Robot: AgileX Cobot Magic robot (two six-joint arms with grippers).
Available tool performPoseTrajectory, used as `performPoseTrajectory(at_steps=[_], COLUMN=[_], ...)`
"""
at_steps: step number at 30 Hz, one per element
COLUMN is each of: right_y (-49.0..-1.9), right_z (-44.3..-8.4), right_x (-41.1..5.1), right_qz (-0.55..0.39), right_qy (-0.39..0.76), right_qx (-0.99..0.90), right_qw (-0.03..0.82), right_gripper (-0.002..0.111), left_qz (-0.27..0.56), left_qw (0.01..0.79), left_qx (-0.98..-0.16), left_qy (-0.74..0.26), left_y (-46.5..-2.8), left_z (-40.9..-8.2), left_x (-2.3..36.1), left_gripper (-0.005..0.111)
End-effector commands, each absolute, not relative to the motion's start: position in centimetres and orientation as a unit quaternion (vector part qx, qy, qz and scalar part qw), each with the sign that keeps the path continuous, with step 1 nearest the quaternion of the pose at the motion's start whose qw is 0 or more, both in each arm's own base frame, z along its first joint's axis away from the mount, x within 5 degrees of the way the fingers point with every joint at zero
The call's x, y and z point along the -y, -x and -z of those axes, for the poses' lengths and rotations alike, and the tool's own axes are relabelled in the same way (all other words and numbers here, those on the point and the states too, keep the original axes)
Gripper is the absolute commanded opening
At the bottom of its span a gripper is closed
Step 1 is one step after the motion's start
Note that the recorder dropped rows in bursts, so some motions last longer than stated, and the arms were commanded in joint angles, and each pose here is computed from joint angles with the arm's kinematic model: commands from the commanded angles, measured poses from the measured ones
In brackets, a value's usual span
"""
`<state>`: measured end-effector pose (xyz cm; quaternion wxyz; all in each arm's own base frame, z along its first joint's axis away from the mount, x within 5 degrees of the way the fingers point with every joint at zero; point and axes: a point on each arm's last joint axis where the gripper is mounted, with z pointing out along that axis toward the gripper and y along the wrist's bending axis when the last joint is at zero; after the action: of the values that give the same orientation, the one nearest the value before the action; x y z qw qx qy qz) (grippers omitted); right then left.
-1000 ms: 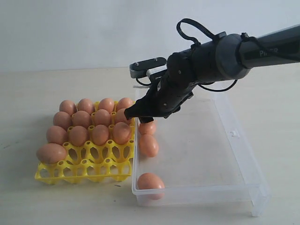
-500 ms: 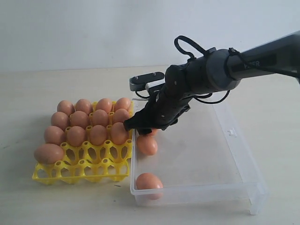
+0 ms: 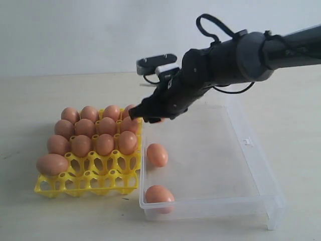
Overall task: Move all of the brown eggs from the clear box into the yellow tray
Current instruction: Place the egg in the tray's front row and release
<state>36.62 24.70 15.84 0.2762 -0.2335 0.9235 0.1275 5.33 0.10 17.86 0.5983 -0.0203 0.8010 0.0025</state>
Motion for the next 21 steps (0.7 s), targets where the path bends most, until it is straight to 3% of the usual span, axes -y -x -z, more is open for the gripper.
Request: performPoseTrajectory(at_steps=[1, 4, 12, 21], right_y=[-35.4, -32.6, -26.4, -26.6], right_z=[-20.9, -21.4, -17.2, -12.8], right_x=[-25.3, -27.6, -34.4, -34.8], right_qz=[-0.164, -0.197, -0.373, -0.373], right_qy=[0.232, 0.255, 0.329, 0.321], right_qx=[-0.866, -0.818, -0.749, -0.774], right_qw=[0.413, 0.476, 0.437, 0.399], right_gripper=[0.000, 0.000, 0.000, 0.000], left_qz=[0.003, 0.003, 0.003, 0.003], left_qw=[0.607, 0.607, 0.607, 0.607], left_qx=[-0.794, -0.794, -0.794, -0.794], left_qy=[0.019, 0.019, 0.019, 0.019], left_y=[-5.3, -5.3, -5.3, -5.3], left_z=[-18.1, -18.1, -18.1, -18.1], left_x=[0.0, 0.0, 0.0, 0.0], left_gripper=[0.000, 0.000, 0.000, 0.000])
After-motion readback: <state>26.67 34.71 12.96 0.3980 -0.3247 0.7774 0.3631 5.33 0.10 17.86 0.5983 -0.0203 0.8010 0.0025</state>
